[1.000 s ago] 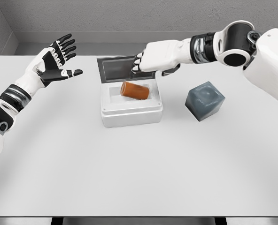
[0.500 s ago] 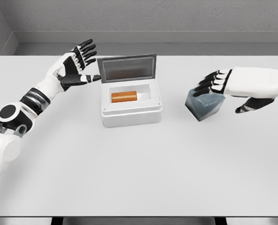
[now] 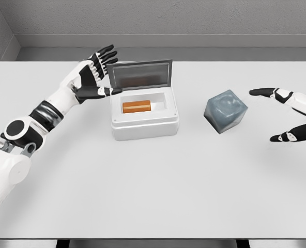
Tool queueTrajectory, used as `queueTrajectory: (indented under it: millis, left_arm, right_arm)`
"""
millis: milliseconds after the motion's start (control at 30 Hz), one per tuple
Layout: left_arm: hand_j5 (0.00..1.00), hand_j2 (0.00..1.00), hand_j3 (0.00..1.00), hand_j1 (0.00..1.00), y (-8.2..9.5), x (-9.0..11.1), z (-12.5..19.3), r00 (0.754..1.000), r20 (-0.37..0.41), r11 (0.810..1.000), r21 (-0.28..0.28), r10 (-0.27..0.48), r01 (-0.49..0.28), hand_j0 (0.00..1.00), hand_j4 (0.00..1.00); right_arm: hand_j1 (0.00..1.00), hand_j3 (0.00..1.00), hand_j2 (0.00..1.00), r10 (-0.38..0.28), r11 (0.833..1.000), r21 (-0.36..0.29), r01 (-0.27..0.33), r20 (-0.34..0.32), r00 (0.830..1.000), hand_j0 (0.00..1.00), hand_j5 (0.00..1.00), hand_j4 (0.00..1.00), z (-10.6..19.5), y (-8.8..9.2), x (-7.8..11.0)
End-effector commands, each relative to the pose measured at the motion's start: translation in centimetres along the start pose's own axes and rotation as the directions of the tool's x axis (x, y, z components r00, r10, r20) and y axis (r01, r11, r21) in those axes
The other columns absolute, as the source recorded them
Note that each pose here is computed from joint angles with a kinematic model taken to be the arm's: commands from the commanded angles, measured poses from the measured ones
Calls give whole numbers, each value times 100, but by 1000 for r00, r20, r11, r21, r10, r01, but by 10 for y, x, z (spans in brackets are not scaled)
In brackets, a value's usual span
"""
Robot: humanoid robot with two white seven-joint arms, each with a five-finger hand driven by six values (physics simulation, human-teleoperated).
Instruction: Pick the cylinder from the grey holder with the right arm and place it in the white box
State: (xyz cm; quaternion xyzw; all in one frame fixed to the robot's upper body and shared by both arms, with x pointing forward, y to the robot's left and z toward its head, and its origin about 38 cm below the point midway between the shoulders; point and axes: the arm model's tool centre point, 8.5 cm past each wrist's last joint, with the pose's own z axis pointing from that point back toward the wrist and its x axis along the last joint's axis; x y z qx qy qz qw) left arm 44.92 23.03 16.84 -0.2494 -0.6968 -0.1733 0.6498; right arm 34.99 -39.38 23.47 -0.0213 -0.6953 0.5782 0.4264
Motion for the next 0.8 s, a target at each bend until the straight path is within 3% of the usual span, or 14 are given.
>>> queueTrajectory:
  millis: [0, 267, 367, 433, 500, 767]
  left_arm:
    - [100, 100, 100, 100, -1, 7, 0, 1000, 20, 1000, -3, -8, 8, 100, 100]
    - [100, 100, 100, 100, 7, 16, 22, 998, 65, 999, 45, -12, 9, 100, 100]
    - [100, 100, 100, 100, 24, 28, 29, 995, 97, 995, 94, -23, 14, 100, 100]
    - [100, 100, 100, 100, 49, 44, 46, 992, 87, 987, 135, -94, 82, 100, 100]
    - [100, 100, 100, 100, 64, 56, 57, 981, 127, 978, 167, -149, 127, 100, 100]
    - [100, 100, 100, 100, 106, 64, 109, 971, 82, 940, 282, -223, 192, 100, 100]
  right_arm:
    - [100, 100, 100, -6, 999, -34, 6, -8, 1000, 100, 100, 100, 4, -5, -3]
    - [100, 100, 100, -23, 999, -47, 22, -13, 1000, 100, 100, 100, 4, -2, -8]
    - [100, 100, 100, -25, 999, -49, 25, -12, 1000, 100, 100, 100, 4, -1, -8]
    - [100, 100, 100, -27, 998, -50, 27, -11, 1000, 100, 100, 100, 3, 0, -8]
    - [100, 100, 100, -28, 998, -51, 27, -12, 1000, 100, 100, 100, 3, 0, -9]
    - [100, 100, 100, -38, 998, -53, 38, -9, 999, 100, 100, 100, 2, 4, -9]
